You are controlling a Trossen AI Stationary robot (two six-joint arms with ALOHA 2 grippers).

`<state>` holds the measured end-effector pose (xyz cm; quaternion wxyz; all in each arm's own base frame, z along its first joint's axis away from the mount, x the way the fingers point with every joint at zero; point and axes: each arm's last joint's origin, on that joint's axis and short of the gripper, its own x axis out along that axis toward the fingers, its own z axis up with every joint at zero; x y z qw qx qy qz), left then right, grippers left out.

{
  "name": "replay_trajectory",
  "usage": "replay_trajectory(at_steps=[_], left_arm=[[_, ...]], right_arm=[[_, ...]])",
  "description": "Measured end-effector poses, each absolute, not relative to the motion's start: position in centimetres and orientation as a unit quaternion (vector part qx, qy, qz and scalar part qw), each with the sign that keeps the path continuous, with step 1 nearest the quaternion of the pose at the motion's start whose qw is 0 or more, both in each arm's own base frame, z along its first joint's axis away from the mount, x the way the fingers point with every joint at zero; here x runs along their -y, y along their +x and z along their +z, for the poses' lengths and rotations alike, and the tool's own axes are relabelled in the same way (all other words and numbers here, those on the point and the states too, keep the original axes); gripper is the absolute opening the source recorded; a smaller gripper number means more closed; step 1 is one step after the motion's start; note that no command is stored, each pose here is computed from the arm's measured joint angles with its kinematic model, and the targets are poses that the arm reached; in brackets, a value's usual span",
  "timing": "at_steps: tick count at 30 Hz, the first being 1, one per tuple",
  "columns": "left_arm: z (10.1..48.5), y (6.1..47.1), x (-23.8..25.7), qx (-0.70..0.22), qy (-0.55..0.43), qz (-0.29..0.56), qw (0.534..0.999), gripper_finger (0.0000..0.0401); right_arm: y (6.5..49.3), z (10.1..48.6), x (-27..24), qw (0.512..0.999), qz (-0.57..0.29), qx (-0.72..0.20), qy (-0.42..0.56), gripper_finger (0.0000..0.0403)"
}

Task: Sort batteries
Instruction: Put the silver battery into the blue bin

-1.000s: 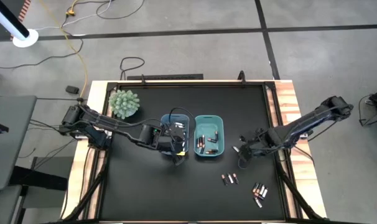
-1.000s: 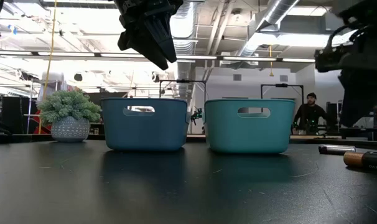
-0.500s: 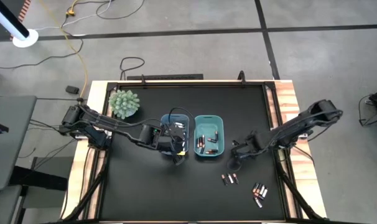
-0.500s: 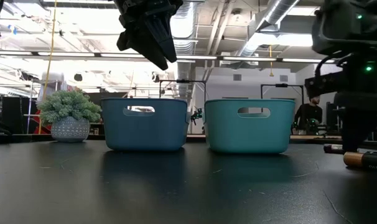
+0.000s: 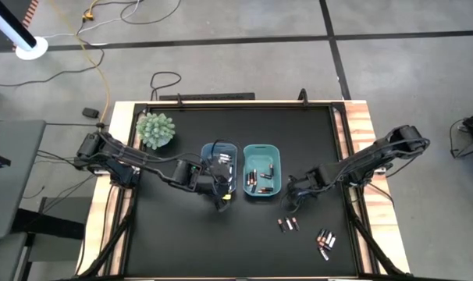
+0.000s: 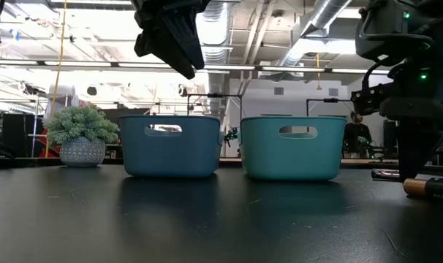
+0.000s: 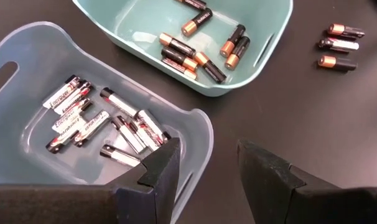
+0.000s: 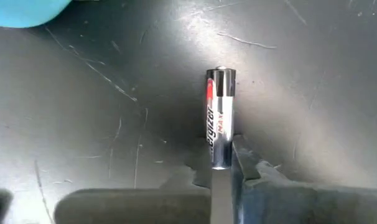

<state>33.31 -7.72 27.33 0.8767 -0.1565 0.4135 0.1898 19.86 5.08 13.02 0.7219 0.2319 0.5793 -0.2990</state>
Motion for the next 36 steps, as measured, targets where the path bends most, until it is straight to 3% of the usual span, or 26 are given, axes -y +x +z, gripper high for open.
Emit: replay_trajectory(at_steps=[11,20,31,36], left_arm=[[27.3,33.0,8.6,-0.421,-0.148,0.18,0.876,0.0153],[27.1,32.7,8.9,-0.438,-0.15,0.165,0.871,0.0153],[27.1,32.8,8.9,-0.439,-0.152,0.158,0.872,0.0153],[27.1,32.2,9.2,-0.491,-0.183,0.086,0.847,0.0153]], right_arm=[[19.5,14.1,-5.1,0.73,-0.302,-0.555,0.263,0.0023],[16.8,16.9,-6.0,0.733,-0.299,-0.535,0.295,0.0023],[14.3,21.1,-7.5,0.774,-0.251,-0.463,0.351,0.0022],[14.7,24.1,-7.7,0.808,-0.234,-0.424,0.336,0.0022]])
